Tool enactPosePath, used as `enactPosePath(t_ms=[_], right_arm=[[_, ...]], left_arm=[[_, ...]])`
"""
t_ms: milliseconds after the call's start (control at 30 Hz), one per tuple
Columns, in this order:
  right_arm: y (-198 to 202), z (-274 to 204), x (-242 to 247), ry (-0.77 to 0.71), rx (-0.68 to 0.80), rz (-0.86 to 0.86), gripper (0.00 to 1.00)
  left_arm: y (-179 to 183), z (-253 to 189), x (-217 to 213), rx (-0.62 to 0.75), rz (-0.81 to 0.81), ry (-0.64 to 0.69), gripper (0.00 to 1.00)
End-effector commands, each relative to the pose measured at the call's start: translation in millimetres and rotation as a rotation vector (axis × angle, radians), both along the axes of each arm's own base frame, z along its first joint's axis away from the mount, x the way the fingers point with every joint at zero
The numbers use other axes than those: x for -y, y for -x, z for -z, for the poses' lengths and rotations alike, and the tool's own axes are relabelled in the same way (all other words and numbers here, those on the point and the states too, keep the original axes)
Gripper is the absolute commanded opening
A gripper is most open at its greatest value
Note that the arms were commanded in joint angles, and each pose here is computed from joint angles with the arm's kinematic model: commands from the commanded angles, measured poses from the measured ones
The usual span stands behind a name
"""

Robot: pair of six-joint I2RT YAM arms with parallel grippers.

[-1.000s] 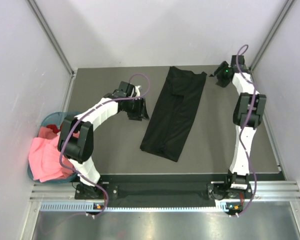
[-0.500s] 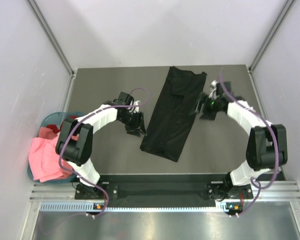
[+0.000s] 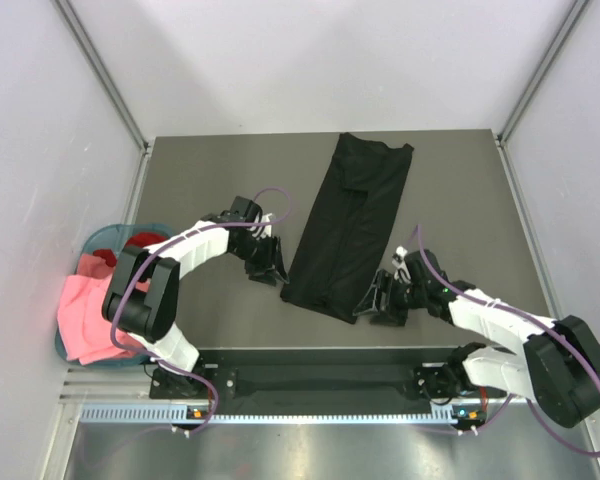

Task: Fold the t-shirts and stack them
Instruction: Fold the tshirt

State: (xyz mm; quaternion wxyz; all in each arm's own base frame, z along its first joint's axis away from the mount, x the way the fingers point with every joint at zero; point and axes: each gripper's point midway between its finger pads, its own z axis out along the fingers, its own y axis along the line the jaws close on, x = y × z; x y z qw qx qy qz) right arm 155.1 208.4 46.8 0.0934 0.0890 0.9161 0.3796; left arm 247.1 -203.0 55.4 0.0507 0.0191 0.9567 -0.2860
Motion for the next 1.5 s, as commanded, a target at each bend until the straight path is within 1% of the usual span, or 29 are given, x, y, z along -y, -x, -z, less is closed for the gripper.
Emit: enactPosePath(t_ms=[0,67,233,533,633,667,733,767,833,867,967,1033,1200,1267,1467], right_arm=[[-7.4,-5.9,-19.3,-0.12,-0.018,0.088,0.61],[-0.3,2.2,-18.9,-0.099,-0.042,0.087,0.61],[1.6,11.3,-20.4,-0.081,-0.079,0.074,0.57],[-6.5,24.5,-23.6,-0.022,-0.109,0.044,0.51],[-7.0,29.4,-22.4,-0.005,-0.117,0.041,0.42],[-8.0,29.3,-22.9,-0.005,-0.115,0.04,0.37],[-7.6,29.7,-23.2,-0.006,-0.116,0.037,0.33],[-6.8,30.2,-22.7,-0.005,-0.118,0.037,0.27],[-7.0,28.8,-21.4,-0.004,-0.111,0.042,0.21],[-7.0,28.3,-21.1,-0.003,-0.106,0.04,0.11],[-7.4,25.7,-19.5,0.0,-0.084,0.04,0.0],[-9.2,21.8,-18.9,-0.004,-0.06,0.045,0.0],[-4.7,21.5,-13.3,0.01,-0.057,0.051,0.0],[-1.2,23.5,-12.0,0.009,-0.06,0.047,0.0],[2.2,25.7,-13.2,-0.003,-0.07,0.035,0.0]], left_arm=[[-3.0,-6.4,2.0,0.028,-0.035,0.034,0.47],[-2.3,-7.3,5.4,0.025,-0.041,0.058,0.47],[-4.7,-7.3,9.2,0.025,-0.059,0.081,0.46],[-0.5,-10.2,6.1,0.022,-0.054,0.068,0.46],[2.2,-7.6,4.8,0.008,-0.048,0.059,0.46],[2.7,-7.3,4.7,0.007,-0.047,0.06,0.47],[3.5,-7.5,5.2,0.002,-0.041,0.066,0.47],[3.8,-7.6,5.9,0.0,-0.037,0.07,0.48],[4.2,-6.5,5.8,-0.005,-0.032,0.068,0.48],[5.2,-5.2,6.1,-0.013,-0.03,0.069,0.48],[7.9,0.7,7.7,-0.046,-0.021,0.078,0.49],[12.7,6.1,11.0,-0.087,-0.011,0.094,0.49],[16.8,14.9,11.7,-0.129,-0.008,0.094,0.48],[19.5,17.9,12.6,-0.154,-0.007,0.099,0.45],[24.2,29.0,11.5,-0.187,-0.026,0.091,0.42]])
